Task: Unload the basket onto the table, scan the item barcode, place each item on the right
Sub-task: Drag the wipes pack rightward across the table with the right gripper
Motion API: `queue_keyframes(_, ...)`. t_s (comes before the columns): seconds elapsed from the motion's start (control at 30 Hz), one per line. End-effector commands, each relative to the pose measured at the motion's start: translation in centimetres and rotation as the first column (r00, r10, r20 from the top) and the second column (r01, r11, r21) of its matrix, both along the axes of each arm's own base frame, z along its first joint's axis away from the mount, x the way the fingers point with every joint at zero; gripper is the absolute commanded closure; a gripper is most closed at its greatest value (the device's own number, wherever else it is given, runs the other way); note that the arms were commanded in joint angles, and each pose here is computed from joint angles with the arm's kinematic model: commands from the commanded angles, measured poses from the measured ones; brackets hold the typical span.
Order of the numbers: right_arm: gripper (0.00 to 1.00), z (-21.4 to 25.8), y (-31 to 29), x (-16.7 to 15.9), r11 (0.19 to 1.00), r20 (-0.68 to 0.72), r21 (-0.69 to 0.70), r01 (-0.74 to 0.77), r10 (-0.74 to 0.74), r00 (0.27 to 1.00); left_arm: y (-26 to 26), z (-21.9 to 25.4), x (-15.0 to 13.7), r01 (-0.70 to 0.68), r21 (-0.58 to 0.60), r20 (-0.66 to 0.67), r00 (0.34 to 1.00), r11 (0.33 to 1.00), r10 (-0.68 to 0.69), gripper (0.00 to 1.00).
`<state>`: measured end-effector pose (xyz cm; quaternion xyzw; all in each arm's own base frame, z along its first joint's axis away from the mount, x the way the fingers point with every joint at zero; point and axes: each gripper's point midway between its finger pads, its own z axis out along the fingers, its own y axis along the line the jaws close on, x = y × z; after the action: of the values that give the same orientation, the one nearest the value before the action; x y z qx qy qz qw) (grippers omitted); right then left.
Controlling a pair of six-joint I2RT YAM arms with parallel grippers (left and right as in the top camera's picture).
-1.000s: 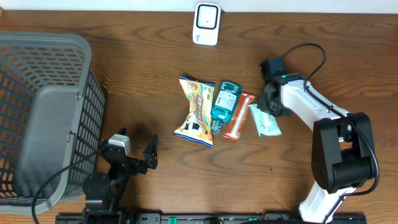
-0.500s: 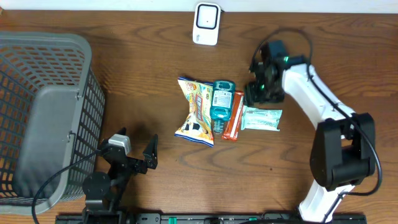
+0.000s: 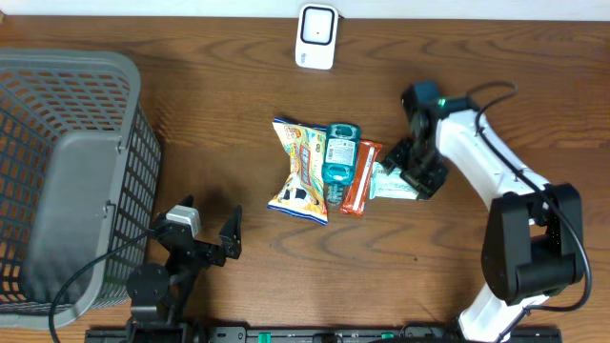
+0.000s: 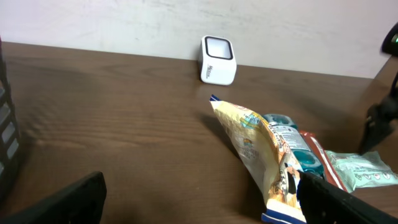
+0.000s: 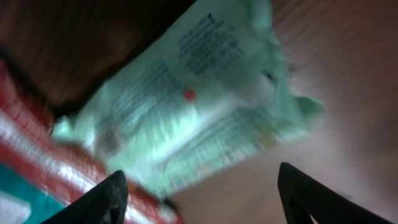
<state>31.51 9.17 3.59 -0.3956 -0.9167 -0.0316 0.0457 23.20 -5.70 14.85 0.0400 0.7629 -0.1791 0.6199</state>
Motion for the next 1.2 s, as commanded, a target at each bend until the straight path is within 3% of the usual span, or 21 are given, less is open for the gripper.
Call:
queue_keyframes(0.0,0.3,-2.3,0.6,-1.0,0.976,-0.03,0.034,0.213,-0.212,0.977,0.0,-1.4,-0.1,-0.003,-0.005,-0.043,0.999,1.0,0.003,0.02)
queue_keyframes(0.27,0.34,-3.6,-1.0,-0.3,0.966,0.043,-0.032,0.257,-0.256,0.966,0.0,-1.4,-0.1,-0.003,-0.005,-0.043,0.999,1.0,0.003,0.02)
queue_keyframes(0.47,0.34,0.2,-1.0,0.7,0.986,0.16,0.005,0.165,-0.164,0.973,0.0,-1.4,-0.1,-0.003,-0.005,-0.043,0.999,1.0,0.003,0.02)
queue_keyframes(0.7,0.2,5.4,-3.2,-0.1,0.98,0.309,-0.059,0.188,-0.162,0.937,0.0,-1.4,-0.1,-0.003,-0.005,-0.043,0.999,1.0,0.003,0.02)
queue_keyframes(0.83,0.16,2.7,-3.3,-1.0,0.969,0.289,-0.044,0.244,-0.222,0.931,0.0,-1.4,-0.1,-0.003,-0.005,-0.043,0.999,1.0,0.003,0.02)
queue_keyframes(1.17,0.31,-3.4,-3.0,-1.1,0.936,0.386,0.075,0.344,-0.346,0.855,0.0,-1.4,-0.1,-0.003,-0.005,-0.043,0.999,1.0,0.003,0.02)
